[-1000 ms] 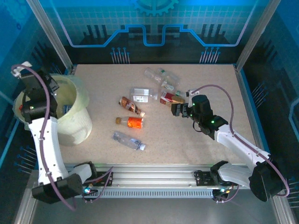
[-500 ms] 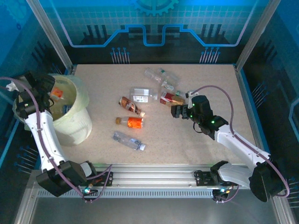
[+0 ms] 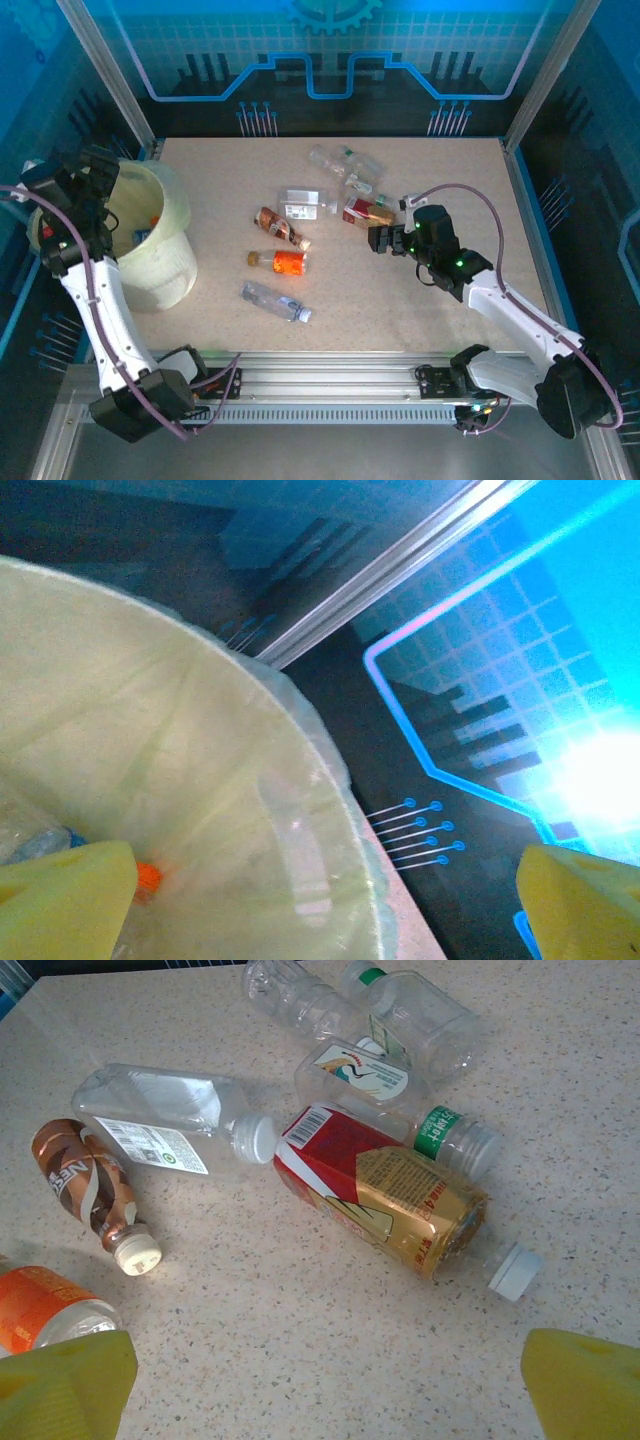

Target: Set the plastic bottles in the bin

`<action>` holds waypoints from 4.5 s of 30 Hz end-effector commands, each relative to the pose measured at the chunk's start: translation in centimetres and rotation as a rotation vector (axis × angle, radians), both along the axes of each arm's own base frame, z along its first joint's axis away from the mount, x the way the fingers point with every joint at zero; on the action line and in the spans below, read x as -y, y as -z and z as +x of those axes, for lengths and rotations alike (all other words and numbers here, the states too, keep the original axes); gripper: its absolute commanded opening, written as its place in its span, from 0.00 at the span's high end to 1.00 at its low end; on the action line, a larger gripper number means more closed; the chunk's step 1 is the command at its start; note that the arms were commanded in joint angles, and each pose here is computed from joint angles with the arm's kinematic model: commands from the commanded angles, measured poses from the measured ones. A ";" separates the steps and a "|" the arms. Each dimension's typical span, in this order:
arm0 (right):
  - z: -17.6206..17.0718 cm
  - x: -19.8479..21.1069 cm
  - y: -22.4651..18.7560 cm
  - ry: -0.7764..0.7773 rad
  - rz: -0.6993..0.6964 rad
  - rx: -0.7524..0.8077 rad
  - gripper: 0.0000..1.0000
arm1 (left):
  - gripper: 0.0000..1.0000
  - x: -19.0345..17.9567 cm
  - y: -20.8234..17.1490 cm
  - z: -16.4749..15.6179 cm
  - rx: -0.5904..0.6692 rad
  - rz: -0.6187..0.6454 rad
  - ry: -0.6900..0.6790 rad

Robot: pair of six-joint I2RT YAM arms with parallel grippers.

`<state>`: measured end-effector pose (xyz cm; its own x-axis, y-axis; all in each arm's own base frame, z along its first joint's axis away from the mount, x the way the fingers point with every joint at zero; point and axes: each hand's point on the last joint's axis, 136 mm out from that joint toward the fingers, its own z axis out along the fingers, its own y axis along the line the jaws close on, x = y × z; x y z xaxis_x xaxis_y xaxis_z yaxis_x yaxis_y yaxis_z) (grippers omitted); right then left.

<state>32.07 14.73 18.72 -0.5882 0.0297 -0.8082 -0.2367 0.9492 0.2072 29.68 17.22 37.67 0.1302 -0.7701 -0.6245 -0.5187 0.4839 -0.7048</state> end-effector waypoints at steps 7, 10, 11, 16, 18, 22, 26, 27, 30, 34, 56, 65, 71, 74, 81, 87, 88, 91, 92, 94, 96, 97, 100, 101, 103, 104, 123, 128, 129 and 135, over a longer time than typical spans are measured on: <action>2.1 0.4 0.6 -0.085 -0.087 -0.007 0.00 | 0.01 5.7 -2.2 -0.9 -0.039 0.081 0.247; 2.9 0.8 1.0 -0.135 -0.146 -0.034 0.00 | 0.01 8.2 -2.9 -1.0 -0.032 0.132 0.315; 3.1 0.9 1.4 -0.168 -0.165 -0.050 0.00 | 0.01 9.0 -3.1 -1.0 -0.027 0.144 0.340; 4.4 1.1 1.8 -0.288 -0.256 -0.027 0.00 | 0.01 12.5 -2.7 -0.7 -0.034 0.144 0.459; 5.0 1.3 2.4 -0.341 -0.315 -0.040 0.00 | 0.01 13.9 -2.6 -0.5 -0.035 0.138 0.505; 5.7 2.4 4.9 -0.421 -0.420 -0.153 0.00 | 0.01 16.2 -2.5 -0.2 -0.023 0.136 0.569; 5.7 2.4 7.3 -0.530 -0.464 -0.231 0.00 | 0.01 17.8 -2.3 0.1 -0.007 0.125 0.612; 5.6 2.3 7.9 -0.566 -0.463 -0.256 0.00 | 0.01 18.1 -2.3 0.3 -0.006 0.127 0.621; 6.2 2.6 9.6 -0.594 -0.491 -0.318 0.00 | 0.01 19.1 -2.1 0.6 -0.006 0.133 0.654; 7.3 2.7 11.3 -0.621 -0.520 -0.375 0.01 | 0.01 20.9 -2.1 1.0 0.007 0.167 0.720; 8.4 1.0 17.1 -0.664 -0.570 -0.486 0.22 | 0.01 26.8 -0.6 2.9 0.017 0.205 0.887; 7.0 0.2 13.9 -0.564 -0.548 -0.413 0.39 | 0.01 31.2 1.4 4.6 -0.011 0.216 0.949; 4.8 -1.3 10.8 -0.477 -0.427 -0.338 0.42 | 0.01 35.3 3.2 5.5 -0.054 0.219 1.037; 3.6 -2.4 9.2 -0.449 -0.333 -0.299 0.42 | 0.01 36.8 4.2 5.6 -0.083 0.229 1.073; 0.5 -5.5 5.9 -0.453 -0.031 -0.254 0.43 | 0.01 39.0 5.8 5.7 -0.104 0.137 1.141; -1.9 -8.9 3.4 -0.452 0.263 -0.260 0.44 | 0.01 42.2 6.3 4.9 -0.040 0.066 1.312; -2.1 -9.2 2.7 -0.448 0.313 -0.251 0.44 | 0.01 42.4 6.3 4.9 -0.022 0.059 1.322; -2.6 -10.4 0.2 -0.464 0.469 -0.219 0.45 | 0.01 43.3 6.4 4.6 0.009 0.030 1.371; -3.0 -10.8 -0.6 -0.488 0.502 -0.212 0.45 | 0.01 43.9 6.2 4.4 0.025 0.016 1.407; -3.6 -11.4 -1.9 -0.523 0.533 -0.203 0.44 | 0.01 44.7 6.0 4.2 0.046 -0.004 1.452; -4.2 -12.0 -3.4 -0.562 0.555 -0.181 0.44 | 0.01 44.4 6.6 4.9 0.018 -0.002 1.413; -4.6 -12.3 -4.2 -0.584 0.572 -0.168 0.44 | 0.01 44.2 6.9 5.1 0.010 0.002 1.395; -5.8 -13.4 -6.3 -0.666 0.624 -0.158 0.43 | 0.01 45.3 6.0 4.7 0.073 -0.038 1.454; -6.1 -13.8 -6.8 -0.685 0.639 -0.162 0.43 | 0.01 45.8 5.5 4.5 0.103 -0.059 1.489; -6.6 -14.5 -7.7 -0.725 0.657 -0.162 0.42 | 0.01 46.5 5.0 4.3 0.138 -0.086 1.529; -6.9 -14.8 -8.0 -0.741 0.659 -0.161 0.42 | 0.01 46.9 4.6 4.1 0.160 -0.094 1.551; -7.0 -15.5 -8.1 -0.722 0.604 -0.159 0.13 | 0.43 46.9 3.6 2.8 0.246 0.038 1.546; -5.9 -13.0 -6.1 -0.585 0.447 -0.114 0.00 | 0.43 43.2 3.5 4.1 0.175 0.182 1.337; -5.8 -12.5 -5.7 -0.561 0.416 -0.107 0.00 | 0.43 42.3 3.3 4.2 0.154 0.214 1.297; -3.9 -8.6 -3.0 -0.350 0.233 -0.085 0.00 | 0.43 34.4 1.3 4.2 -0.021 0.480 0.977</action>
